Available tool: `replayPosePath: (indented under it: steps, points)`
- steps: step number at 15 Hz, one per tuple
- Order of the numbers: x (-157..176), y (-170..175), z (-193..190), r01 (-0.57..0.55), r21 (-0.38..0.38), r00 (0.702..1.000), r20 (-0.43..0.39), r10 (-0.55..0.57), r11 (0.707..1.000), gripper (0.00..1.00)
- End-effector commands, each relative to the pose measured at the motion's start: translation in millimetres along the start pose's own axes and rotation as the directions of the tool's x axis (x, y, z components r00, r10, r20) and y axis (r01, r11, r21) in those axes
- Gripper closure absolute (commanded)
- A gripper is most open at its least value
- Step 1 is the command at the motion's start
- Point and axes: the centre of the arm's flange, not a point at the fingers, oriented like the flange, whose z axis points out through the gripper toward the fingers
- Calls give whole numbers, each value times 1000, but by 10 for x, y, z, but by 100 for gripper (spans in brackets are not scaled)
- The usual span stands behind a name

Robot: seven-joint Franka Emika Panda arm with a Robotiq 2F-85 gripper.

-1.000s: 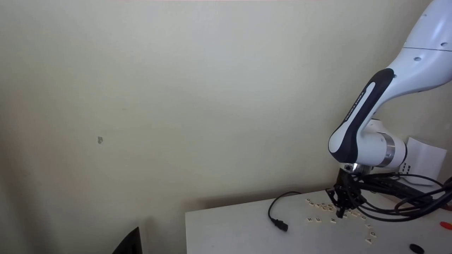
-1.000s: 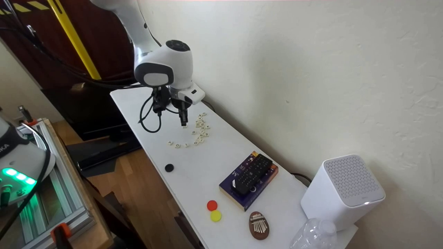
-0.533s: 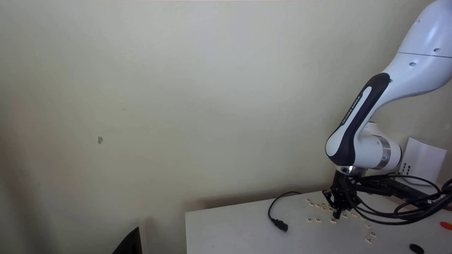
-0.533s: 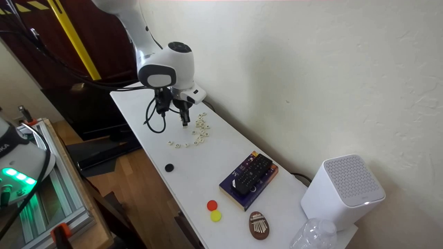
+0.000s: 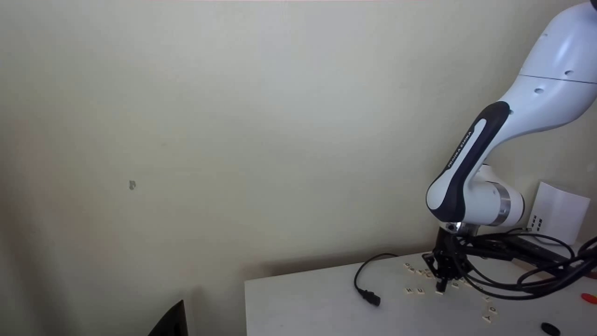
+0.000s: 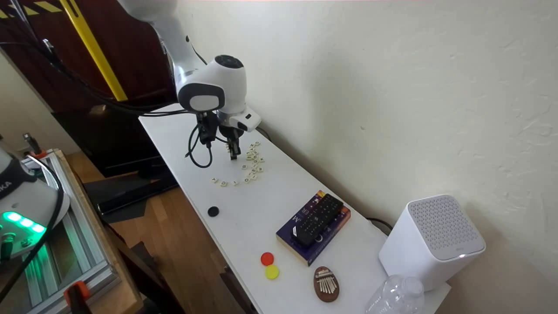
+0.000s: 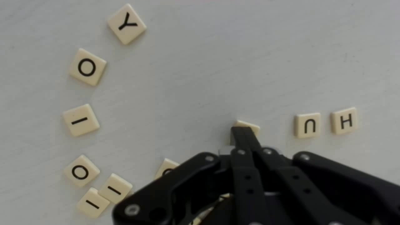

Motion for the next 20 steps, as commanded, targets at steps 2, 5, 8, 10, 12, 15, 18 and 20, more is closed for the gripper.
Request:
replayPosePath:
  steps: [2, 5, 8, 10, 12, 15, 18, 20]
  points:
    - [75, -33, 108, -44, 8, 998, 50, 44, 999, 100]
    - [80, -51, 111, -117, 19, 991, 68, 116, 993, 100]
    - [88, -54, 118, -222, 24, 972, 78, 220, 975, 100]
    - [88, -49, 112, -298, 32, 952, 84, 295, 954, 100]
    - [85, -53, 116, -366, 44, 928, 94, 361, 930, 100]
    - [71, -70, 129, -449, 56, 890, 119, 441, 892, 100]
    - [68, -79, 137, -524, 68, 848, 134, 513, 849, 100]
    - [75, -76, 141, -560, 70, 825, 140, 548, 825, 100]
